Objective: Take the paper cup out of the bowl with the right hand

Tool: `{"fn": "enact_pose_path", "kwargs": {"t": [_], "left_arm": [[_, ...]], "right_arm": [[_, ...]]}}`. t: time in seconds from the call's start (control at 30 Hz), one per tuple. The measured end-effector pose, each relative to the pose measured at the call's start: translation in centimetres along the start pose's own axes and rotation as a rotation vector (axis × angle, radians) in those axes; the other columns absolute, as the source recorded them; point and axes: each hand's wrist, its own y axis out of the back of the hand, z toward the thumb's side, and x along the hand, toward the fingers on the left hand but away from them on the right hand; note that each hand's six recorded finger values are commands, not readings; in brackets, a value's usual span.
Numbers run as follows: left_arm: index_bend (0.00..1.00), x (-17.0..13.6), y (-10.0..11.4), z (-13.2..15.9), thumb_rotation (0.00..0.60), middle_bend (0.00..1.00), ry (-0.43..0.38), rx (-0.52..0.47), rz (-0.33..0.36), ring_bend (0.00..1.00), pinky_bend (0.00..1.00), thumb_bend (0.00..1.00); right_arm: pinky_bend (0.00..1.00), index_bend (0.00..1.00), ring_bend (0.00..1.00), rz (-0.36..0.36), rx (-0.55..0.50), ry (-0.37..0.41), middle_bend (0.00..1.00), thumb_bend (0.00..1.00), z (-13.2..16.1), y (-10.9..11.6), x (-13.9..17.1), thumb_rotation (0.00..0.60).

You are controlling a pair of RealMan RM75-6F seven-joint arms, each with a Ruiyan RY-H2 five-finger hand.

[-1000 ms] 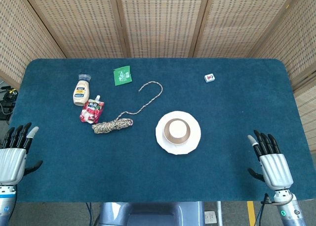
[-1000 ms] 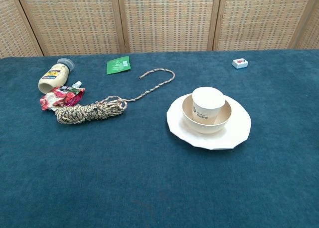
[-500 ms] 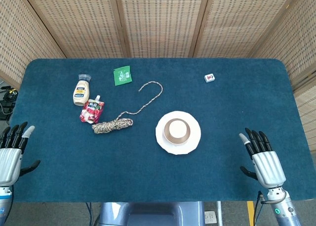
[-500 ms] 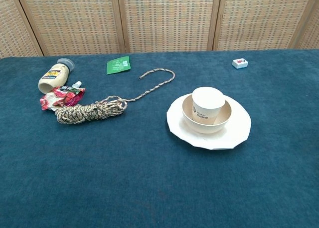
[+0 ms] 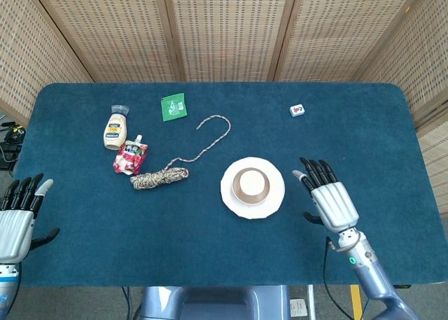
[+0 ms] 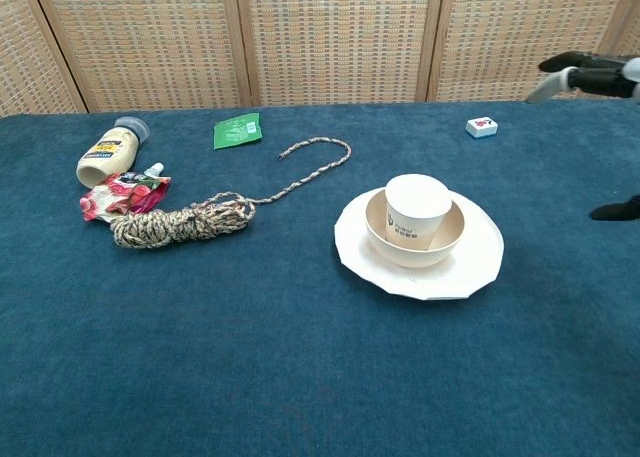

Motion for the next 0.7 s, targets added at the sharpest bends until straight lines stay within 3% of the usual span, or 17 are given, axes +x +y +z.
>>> {"fn": "enact_pose_path", "kwargs": {"t": [0.33, 0.7], "left_arm": [[0.0, 0.4, -0.4, -0.3, 0.6, 0.0, 0.009, -0.002, -0.019, 0.0, 0.0, 0.0], [0.0, 0.6, -1.1, -0.2, 0.6, 0.0, 0.002, -0.002, -0.047, 0.0, 0.0, 0.0]], "right_arm": [[0.11, 0.29, 0.0, 0.074, -0.026, 0.01, 0.04, 0.22, 3.0, -1.1, -4.7, 0.6], [0.11, 0.22, 0.0, 0.154, -0.001, 0.011, 0.03, 0.22, 5.2, -3.0, -7.4, 0.6]]}}
